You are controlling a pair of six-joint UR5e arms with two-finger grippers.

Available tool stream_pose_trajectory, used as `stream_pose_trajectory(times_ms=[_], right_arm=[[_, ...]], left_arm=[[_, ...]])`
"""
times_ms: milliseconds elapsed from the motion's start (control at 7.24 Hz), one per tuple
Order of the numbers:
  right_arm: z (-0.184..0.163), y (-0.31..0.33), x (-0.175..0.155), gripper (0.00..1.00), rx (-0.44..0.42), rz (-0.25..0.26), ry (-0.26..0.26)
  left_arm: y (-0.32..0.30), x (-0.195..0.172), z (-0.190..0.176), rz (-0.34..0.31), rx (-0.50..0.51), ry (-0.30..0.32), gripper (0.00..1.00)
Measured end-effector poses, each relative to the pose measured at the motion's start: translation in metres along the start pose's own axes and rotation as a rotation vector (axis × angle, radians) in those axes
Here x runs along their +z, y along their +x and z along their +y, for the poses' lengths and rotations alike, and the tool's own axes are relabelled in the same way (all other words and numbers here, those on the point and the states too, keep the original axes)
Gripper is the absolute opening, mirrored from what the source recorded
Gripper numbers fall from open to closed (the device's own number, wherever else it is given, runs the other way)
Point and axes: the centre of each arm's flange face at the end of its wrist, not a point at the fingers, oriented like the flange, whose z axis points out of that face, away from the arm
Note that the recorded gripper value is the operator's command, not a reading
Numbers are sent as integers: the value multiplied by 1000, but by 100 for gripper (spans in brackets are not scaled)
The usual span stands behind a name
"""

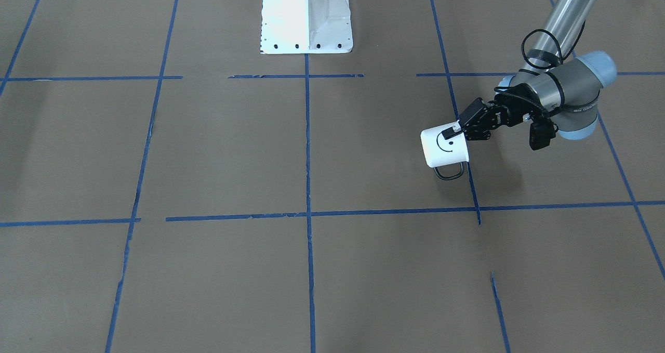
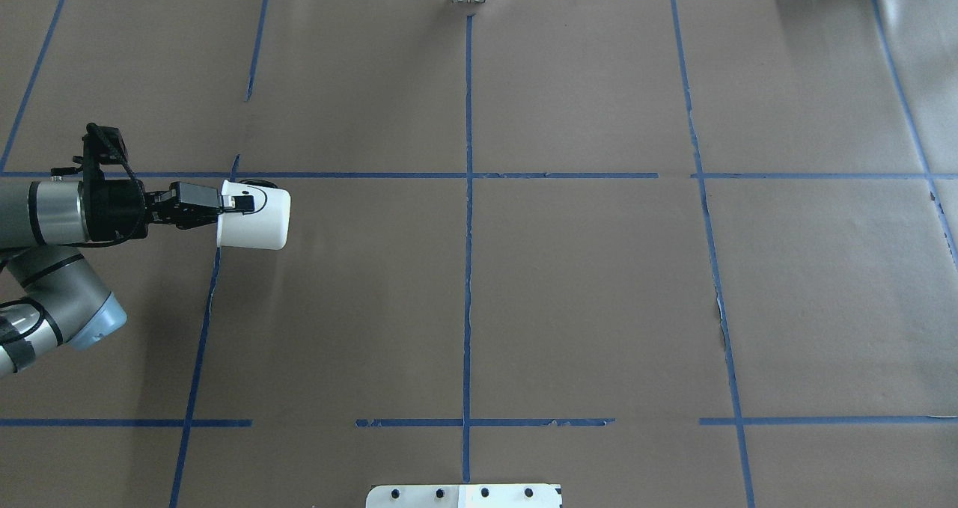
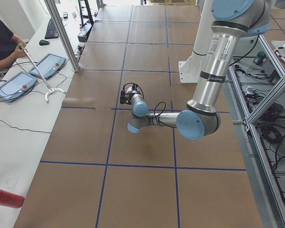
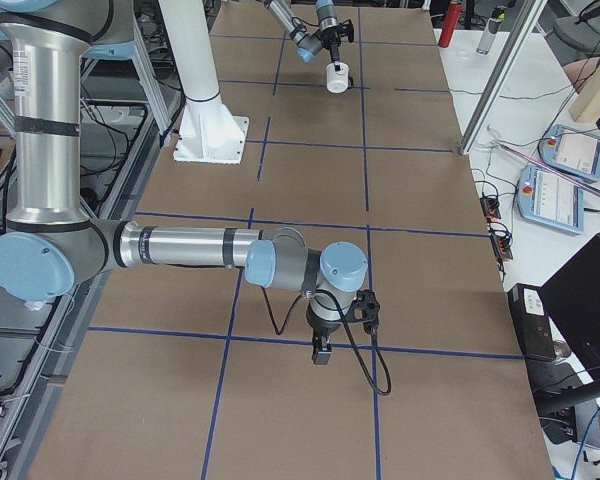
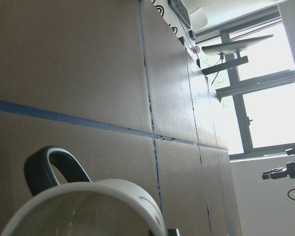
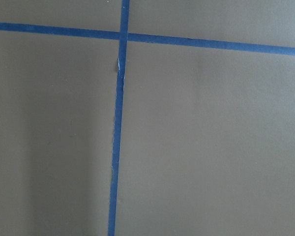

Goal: Flip mug
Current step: 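Lift the mug with the left gripper and carry it toward the table center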

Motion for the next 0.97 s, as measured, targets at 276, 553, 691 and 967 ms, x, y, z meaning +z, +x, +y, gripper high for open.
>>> stream_pose_trajectory(times_ms=[276, 553, 691, 967], right_arm=[[0, 0, 0, 100, 0, 0, 0], [0, 0, 0, 100, 0, 0, 0], [0, 0, 0, 100, 0, 0, 0], [0, 0, 0, 100, 0, 0, 0]], left_arm=[[45, 42, -13, -72, -67, 22, 0], [103, 109, -31, -205, -140, 48, 0], [130, 146, -39, -285, -182, 67, 0], [176, 223, -39, -465, -255, 109, 0]])
